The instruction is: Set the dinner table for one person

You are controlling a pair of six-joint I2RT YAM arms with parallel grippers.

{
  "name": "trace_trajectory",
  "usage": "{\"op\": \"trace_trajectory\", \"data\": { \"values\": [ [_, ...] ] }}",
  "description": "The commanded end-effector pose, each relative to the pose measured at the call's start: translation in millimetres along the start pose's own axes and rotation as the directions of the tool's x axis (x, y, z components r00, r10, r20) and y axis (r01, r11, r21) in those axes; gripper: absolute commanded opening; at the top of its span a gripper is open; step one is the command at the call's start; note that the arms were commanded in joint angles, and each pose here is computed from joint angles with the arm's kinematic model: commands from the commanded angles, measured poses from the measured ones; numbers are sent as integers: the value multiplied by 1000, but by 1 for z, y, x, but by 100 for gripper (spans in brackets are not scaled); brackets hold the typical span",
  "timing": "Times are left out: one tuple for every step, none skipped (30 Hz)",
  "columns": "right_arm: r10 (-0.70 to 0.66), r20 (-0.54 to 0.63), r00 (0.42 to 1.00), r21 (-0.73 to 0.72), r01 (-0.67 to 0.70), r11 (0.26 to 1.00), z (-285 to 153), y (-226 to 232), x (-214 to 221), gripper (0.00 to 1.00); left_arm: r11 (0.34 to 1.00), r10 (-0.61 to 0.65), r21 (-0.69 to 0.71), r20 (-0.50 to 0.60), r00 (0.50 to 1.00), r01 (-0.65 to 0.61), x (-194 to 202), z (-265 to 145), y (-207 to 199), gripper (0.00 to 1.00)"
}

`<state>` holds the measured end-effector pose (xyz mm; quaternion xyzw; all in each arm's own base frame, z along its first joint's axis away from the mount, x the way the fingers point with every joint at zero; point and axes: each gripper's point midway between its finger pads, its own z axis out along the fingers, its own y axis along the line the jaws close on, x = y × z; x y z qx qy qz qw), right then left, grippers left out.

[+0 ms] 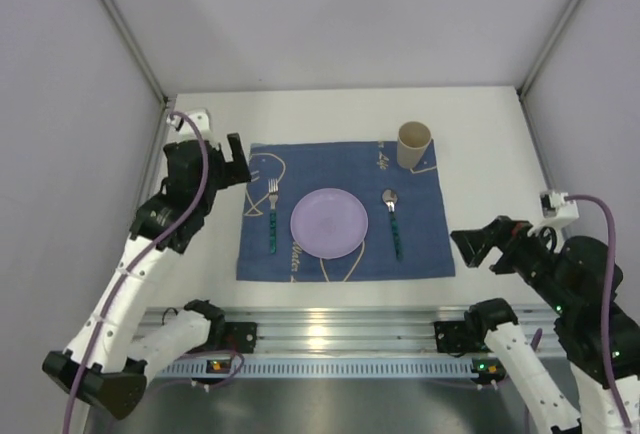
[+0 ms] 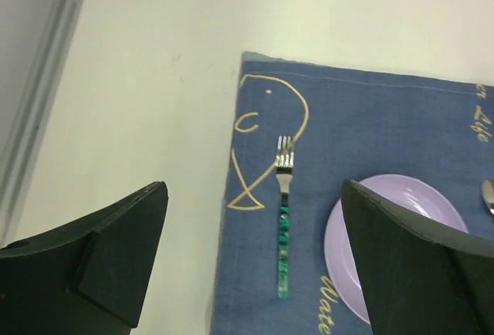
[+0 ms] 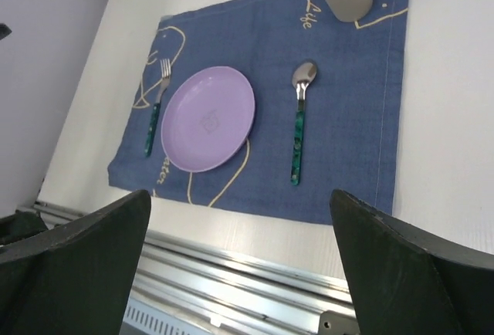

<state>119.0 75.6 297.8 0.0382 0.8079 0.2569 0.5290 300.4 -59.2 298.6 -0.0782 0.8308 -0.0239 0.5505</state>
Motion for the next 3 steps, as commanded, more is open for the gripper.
{"op": "trace_trajectory", "data": {
  "values": [
    [40, 15, 999, 41, -41, 998, 18, -5, -10, 100, 995, 91, -56, 202, 975, -81, -16, 7, 17, 99],
    [44, 14, 999, 66, -45, 997, 19, -8, -12, 100, 997, 73, -47, 286, 955, -62, -27, 7, 15, 99],
    [48, 8, 999, 107, -49, 993, 23, -15, -13, 100, 996, 83, -53, 324, 942, -70, -25, 3, 21, 99]
  ]
}}
